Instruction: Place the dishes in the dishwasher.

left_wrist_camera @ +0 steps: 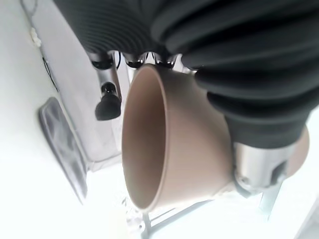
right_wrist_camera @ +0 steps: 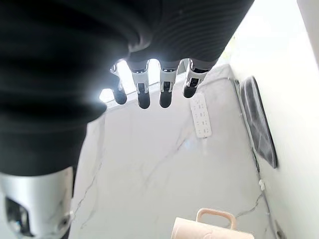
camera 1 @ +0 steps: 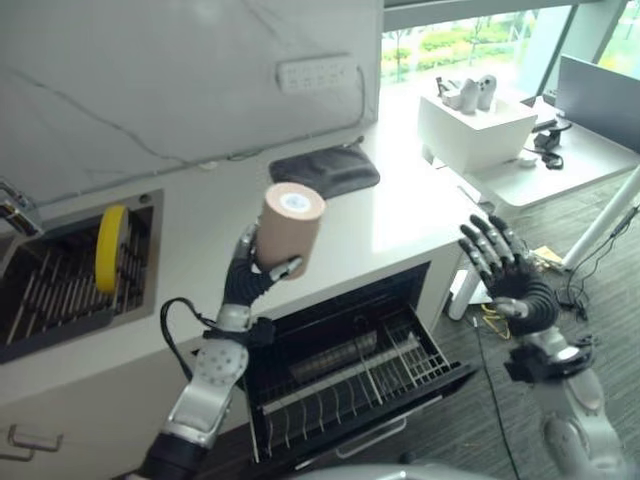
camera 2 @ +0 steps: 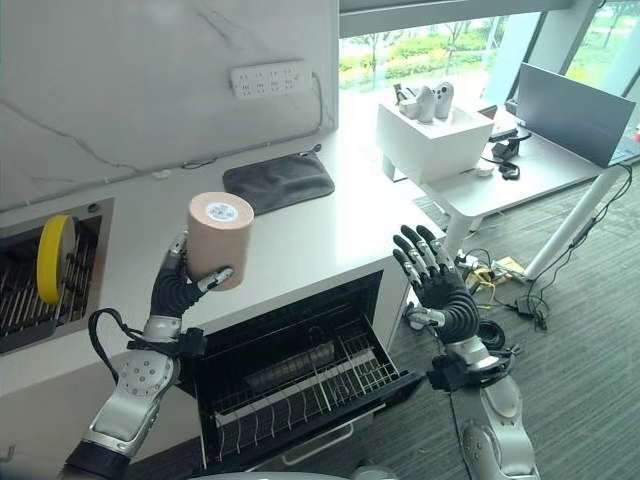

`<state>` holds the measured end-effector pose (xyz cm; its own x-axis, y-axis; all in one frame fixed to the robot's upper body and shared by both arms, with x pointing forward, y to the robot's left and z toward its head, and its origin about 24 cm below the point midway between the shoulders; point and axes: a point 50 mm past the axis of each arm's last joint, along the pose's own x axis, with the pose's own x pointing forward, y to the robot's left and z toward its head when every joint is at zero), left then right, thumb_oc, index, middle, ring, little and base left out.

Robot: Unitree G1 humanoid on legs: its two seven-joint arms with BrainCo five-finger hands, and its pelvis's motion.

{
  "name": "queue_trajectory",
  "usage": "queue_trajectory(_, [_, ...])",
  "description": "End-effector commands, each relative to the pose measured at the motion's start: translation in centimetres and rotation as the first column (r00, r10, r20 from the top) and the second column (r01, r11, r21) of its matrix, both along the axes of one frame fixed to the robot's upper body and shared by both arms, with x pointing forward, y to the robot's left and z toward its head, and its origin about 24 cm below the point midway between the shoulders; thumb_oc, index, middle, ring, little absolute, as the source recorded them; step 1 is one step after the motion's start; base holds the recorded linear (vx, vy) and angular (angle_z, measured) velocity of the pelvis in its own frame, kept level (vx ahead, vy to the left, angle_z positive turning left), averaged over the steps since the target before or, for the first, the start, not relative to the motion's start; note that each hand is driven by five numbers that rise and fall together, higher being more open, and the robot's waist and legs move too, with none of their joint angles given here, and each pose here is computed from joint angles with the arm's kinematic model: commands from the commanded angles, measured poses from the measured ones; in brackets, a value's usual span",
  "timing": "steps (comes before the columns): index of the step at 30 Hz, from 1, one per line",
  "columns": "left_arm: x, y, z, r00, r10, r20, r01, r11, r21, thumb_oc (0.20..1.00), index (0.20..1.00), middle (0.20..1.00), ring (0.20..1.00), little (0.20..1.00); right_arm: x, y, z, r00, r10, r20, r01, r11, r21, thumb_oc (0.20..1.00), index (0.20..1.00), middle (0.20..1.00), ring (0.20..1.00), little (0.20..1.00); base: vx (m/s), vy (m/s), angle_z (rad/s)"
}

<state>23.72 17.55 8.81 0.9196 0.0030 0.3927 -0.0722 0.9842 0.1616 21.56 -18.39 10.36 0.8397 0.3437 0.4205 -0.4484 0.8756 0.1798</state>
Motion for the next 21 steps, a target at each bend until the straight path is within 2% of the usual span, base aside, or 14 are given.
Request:
queue_trajectory(1, [0.8,-0.1,4.6,0.965,-0.015,0.261,0.017,1.0,-0.008,0.2,0.2,0.2,0.2,0.2,0.4,-0.4,2.7,0.984,-0.093,0.151,0.093,0.996,0.012,1.0,1.0,1.0,1.0,1.0,-0.01,-0.001,0.2])
queue_trajectory(6, [0.1,-1.0,5.7,0.936,-0.051,0.347,0.04,0.998,0.038,0.2,0.2,0.2,0.2,0.2,1.6,1.4,4.0,0.977,-0.096,0.189,0.116,0.988,-0.098,1.0,1.0,1.0,1.0,1.0,0.0,-0.026,0.24])
queue_trajectory(9, [0.1,-1.5,6.0,0.927,-0.083,0.365,0.055,0.995,0.085,0.2,0.2,0.2,0.2,0.2,2.2,2.1,4.6,0.977,-0.078,0.2,0.102,0.988,-0.113,1.0,1.0,1.0,1.0,1.0,0.01,-0.025,0.18])
queue_trajectory(15, [0.8,-2.6,5.5,0.943,-0.16,0.291,0.126,0.983,0.134,0.2,0.2,0.2,0.2,0.2,2.9,3.5,5.5,0.973,-0.027,0.228,0.076,0.974,-0.212,1.0,1.0,1.0,1.0,1.0,0.02,-0.018,0.15])
queue_trajectory(21, [1.5,-4.2,4.5,0.946,-0.24,0.217,0.191,0.956,0.224,0.2,0.2,0.2,0.2,0.2,3.8,5.4,6.0,0.975,0.068,0.21,-0.016,0.971,-0.238,1.0,1.0,1.0,1.0,1.0,0.04,-0.03,0.08])
